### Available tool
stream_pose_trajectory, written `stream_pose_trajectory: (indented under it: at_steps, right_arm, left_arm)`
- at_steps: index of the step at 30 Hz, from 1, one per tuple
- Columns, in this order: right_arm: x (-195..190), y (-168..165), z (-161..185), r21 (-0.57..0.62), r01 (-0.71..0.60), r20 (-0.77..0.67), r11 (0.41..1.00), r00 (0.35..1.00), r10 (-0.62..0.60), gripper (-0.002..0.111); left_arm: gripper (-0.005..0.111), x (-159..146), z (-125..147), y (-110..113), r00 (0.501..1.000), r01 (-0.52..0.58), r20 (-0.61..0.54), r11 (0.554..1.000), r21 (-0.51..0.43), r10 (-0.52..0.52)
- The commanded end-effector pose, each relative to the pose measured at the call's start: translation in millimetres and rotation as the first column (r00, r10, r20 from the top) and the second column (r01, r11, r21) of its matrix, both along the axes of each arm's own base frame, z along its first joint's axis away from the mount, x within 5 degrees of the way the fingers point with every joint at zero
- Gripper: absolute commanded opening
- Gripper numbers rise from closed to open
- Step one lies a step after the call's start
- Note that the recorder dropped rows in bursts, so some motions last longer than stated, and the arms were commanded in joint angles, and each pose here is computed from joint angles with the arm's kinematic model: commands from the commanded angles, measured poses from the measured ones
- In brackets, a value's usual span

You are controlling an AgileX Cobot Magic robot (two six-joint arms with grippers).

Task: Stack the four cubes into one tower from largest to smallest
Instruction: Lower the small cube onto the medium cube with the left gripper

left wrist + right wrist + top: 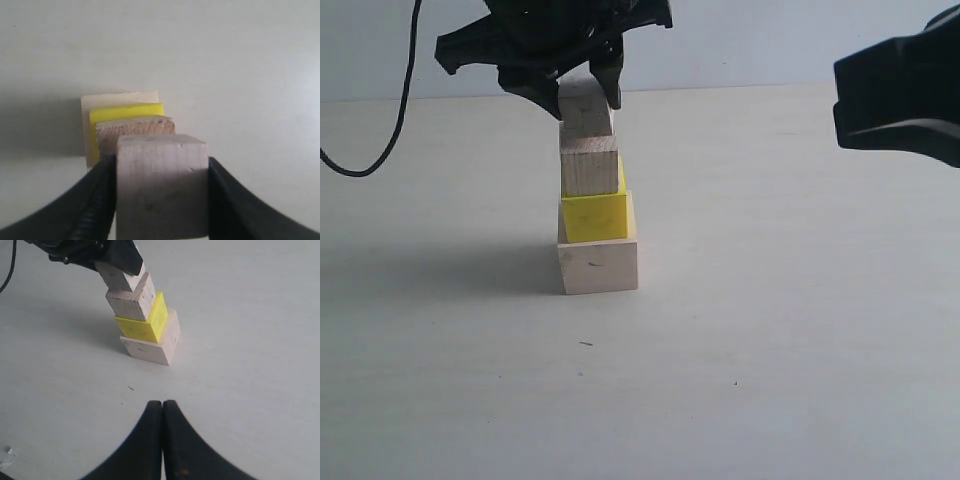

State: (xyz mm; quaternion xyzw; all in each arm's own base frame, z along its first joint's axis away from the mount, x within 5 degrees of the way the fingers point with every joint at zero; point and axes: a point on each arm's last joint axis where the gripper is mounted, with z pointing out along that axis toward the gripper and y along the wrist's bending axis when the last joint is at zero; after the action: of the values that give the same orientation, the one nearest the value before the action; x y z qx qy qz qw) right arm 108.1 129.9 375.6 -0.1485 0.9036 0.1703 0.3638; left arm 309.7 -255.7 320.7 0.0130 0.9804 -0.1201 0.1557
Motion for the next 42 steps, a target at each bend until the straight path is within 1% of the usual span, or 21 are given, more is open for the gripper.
stream_pose_trajectory:
  at_steps: [1, 6, 9, 12, 19, 22, 26, 33, 42]
  right_arm:
    - [0.4, 0.0, -0.1, -0.002, -0.002, 0.013, 1.0, 1.0, 0.002, 0.0]
    - [0.4, 0.0, -0.1, -0.002, -0.002, 0.013, 1.0, 1.0, 0.002, 0.0]
    - [0.4, 0.0, -0.1, -0.002, -0.002, 0.013, 1.0, 1.0, 0.002, 0.0]
    - [0.6, -0.1, 0.0, -0.006, -0.003, 0.018, 1.0, 1.0, 0.003, 0.0]
    - [0.9, -0.3, 0.1, -0.009, -0.002, 0.022, 1.0, 1.0, 0.002, 0.0]
    - [0.9, -0.5, 0.0, -0.013, -0.004, 0.023, 1.0, 1.0, 0.004, 0.0]
    - [0.9, -0.5, 0.0, -0.013, -0.004, 0.023, 1.0, 1.0, 0.004, 0.0]
    - [0.9, -0.5, 0.0, -0.024, -0.016, 0.03, 1.0, 0.999, 0.016, 0.0]
    - [0.9, -0.4, 0.1, -0.023, -0.016, 0.031, 1.0, 0.999, 0.017, 0.0]
  left_arm:
    - [0.0, -1.6, 3.2, -0.8, 1.0, -0.007, 0.009, 1.0, 0.005, 0.007]
    - [0.0, -1.1, 2.3, 4.6, 0.999, -0.047, 0.007, 0.997, 0.055, 0.047]
    - [0.0, -1.3, 2.1, 4.9, 0.998, -0.063, 0.002, 0.997, 0.053, 0.063]
    - [0.0, -3.7, 2.3, 1.3, 0.999, -0.052, 0.004, 0.997, 0.048, 0.052]
    - [0.0, -10.7, 3.8, -12.6, 0.999, -0.033, 0.031, 0.999, 0.01, 0.032]
    - [0.0, -10.8, 3.8, -12.7, 0.998, -0.049, 0.033, 0.999, 0.011, 0.048]
    - [0.0, -9.0, 3.9, -9.7, 0.996, -0.075, 0.05, 0.997, 0.034, 0.073]
    - [0.0, -9.6, 3.6, -9.2, 0.996, -0.085, 0.042, 0.996, 0.038, 0.083]
    - [0.0, -9.7, 3.0, -5.9, 0.994, -0.106, 0.04, 0.992, 0.069, 0.103]
